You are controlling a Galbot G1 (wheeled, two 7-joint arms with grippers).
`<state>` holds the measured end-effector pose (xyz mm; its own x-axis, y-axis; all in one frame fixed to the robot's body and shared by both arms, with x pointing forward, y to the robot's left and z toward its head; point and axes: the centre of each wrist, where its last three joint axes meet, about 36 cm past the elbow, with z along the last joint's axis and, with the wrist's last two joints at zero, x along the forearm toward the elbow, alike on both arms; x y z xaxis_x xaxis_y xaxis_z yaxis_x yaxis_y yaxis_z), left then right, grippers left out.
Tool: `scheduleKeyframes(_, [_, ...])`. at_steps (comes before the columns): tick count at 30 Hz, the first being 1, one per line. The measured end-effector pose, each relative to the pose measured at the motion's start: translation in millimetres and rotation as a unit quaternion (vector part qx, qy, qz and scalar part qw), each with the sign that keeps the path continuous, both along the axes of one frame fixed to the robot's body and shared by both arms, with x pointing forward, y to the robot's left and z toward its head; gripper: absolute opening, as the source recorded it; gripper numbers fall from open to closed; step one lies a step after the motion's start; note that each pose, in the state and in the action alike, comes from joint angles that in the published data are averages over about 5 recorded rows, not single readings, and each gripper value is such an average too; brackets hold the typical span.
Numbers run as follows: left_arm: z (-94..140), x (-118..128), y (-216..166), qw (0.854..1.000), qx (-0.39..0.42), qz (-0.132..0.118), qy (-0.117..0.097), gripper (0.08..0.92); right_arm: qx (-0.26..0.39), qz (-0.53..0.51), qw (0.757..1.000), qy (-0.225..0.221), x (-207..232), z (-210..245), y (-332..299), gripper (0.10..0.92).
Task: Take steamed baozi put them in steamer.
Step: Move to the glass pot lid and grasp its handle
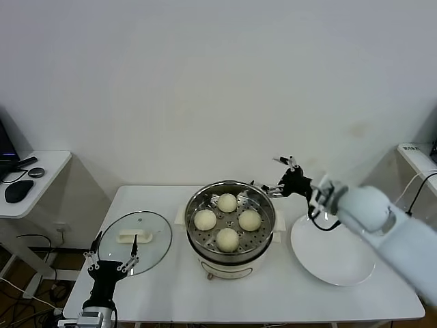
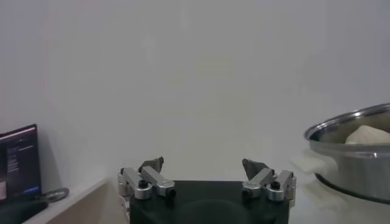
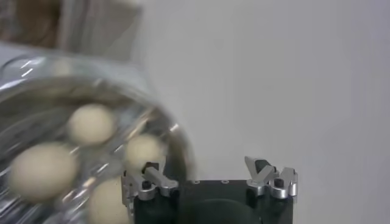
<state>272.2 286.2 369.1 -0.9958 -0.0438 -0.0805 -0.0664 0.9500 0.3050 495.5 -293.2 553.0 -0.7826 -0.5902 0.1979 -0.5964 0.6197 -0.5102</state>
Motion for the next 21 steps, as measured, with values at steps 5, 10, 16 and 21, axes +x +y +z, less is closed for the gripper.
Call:
scheduleKeyframes(5, [-5,-1,-2,1.000,0.008,0.002,0.006,0.823,0.085,-0.028,0.994,-0.062,-31,-55,-5,0.823])
scheduleKeyframes(10, [-9,-2,-4,1.000,0.027,0.001,0.015,0.823,0.144,-0.088,0.981,-0.097,-75,-106,-15,0.823])
scheduleKeyframes(16, [-13,-1,4,0.995,0.096,0.011,0.032,0.823,0.181,-0.193,0.959,-0.098,-139,-152,-36,0.823])
scheduleKeyframes(21, [-24,4,24,0.976,0.217,0.013,0.031,0.823,0.190,-0.280,0.937,-0.083,-191,-178,-54,0.823])
